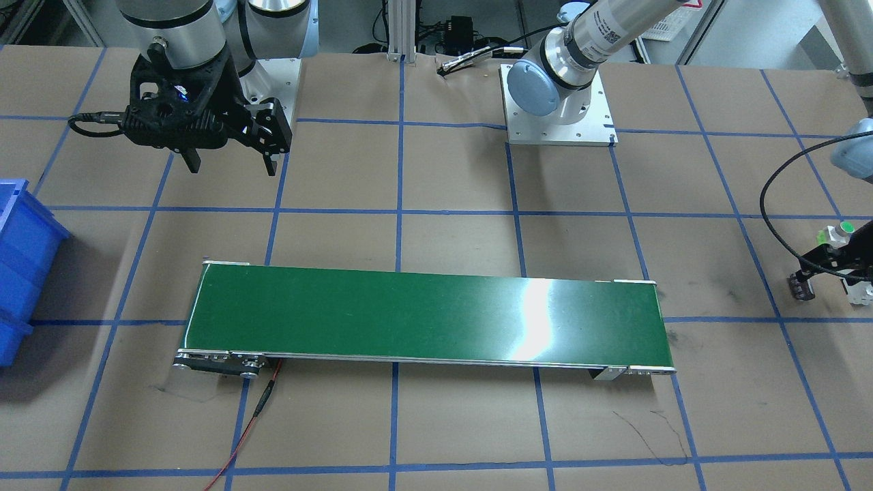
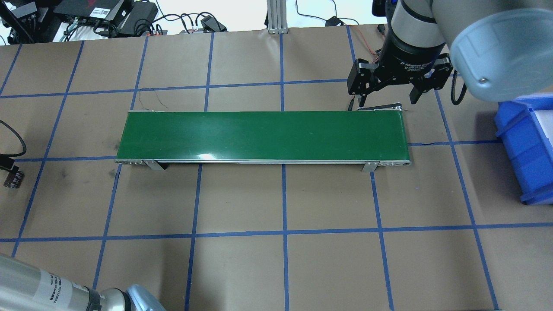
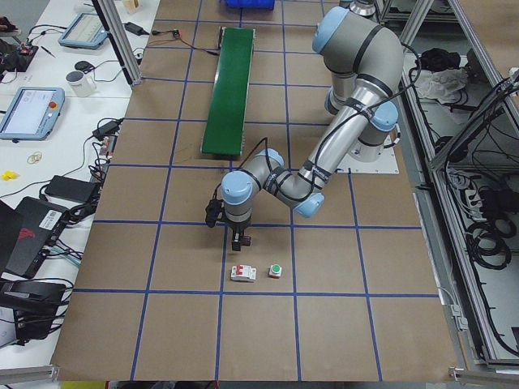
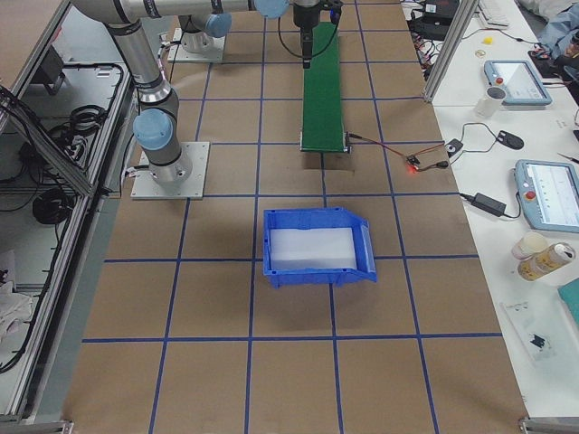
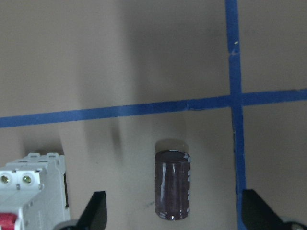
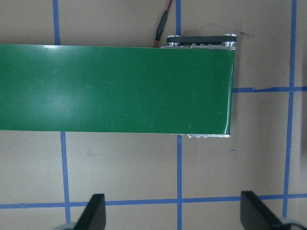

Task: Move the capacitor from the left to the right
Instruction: 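Lower the left gripper onto the brown capacitor and close on it, then carry the held capacitor with the left gripper over the belt end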

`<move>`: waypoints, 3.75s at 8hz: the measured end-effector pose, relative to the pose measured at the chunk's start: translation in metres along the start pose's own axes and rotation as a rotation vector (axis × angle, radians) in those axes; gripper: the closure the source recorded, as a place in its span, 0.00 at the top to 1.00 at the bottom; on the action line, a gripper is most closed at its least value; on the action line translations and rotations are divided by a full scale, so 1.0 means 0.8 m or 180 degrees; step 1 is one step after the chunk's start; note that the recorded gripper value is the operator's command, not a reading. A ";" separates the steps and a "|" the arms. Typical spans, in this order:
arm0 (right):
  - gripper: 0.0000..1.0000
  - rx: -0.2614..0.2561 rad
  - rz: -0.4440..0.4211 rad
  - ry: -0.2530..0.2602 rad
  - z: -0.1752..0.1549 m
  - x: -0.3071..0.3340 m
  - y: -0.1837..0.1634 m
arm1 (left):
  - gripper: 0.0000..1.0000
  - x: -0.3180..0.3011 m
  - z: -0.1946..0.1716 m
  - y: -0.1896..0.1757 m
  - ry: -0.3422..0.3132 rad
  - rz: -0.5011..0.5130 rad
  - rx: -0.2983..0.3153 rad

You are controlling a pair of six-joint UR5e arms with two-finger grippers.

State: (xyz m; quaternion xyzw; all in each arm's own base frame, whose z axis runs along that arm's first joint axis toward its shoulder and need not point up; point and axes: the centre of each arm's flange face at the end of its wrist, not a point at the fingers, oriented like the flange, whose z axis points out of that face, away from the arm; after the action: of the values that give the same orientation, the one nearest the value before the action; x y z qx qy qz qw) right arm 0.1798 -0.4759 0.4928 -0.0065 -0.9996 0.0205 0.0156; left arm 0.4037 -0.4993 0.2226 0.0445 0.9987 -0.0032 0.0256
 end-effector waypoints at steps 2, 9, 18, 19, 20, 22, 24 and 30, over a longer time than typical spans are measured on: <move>1.00 0.0000 0.0000 -0.0002 0.000 0.000 0.000 | 0.77 -0.004 0.025 0.000 0.0050 0.0032 -0.0028; 1.00 -0.0005 0.0005 -0.0002 0.000 0.001 0.000 | 0.00 0.000 0.024 0.004 0.0135 0.0063 -0.0099; 1.00 -0.0002 0.0003 0.0025 0.000 0.002 0.000 | 0.00 0.324 -0.221 -0.100 0.0011 0.0091 0.0115; 1.00 -0.0004 0.0004 0.0027 0.000 0.002 0.000 | 0.00 0.357 -0.221 -0.111 0.0029 0.0100 0.0117; 1.00 -0.0005 0.0003 0.0028 0.000 0.002 0.000 | 0.00 0.381 -0.217 -0.119 0.0045 0.0135 0.0108; 1.00 -0.0006 0.0004 0.0029 0.000 0.002 0.000 | 0.00 0.411 -0.197 -0.132 0.0092 0.0162 0.0034; 1.00 -0.0006 0.0002 0.0032 0.000 0.002 0.000 | 0.00 0.420 -0.162 -0.149 0.0135 0.0208 -0.0059; 1.00 -0.0010 0.0003 0.0035 0.001 0.002 0.000 | 0.99 0.424 -0.074 -0.191 0.0315 0.0185 -0.0021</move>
State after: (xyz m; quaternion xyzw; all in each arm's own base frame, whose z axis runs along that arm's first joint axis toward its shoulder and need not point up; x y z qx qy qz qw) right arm 0.1781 -0.4758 0.4924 -0.0071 -0.9996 0.0189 0.0210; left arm 0.0494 -0.6207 0.2647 0.0735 0.9970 0.0031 -0.0237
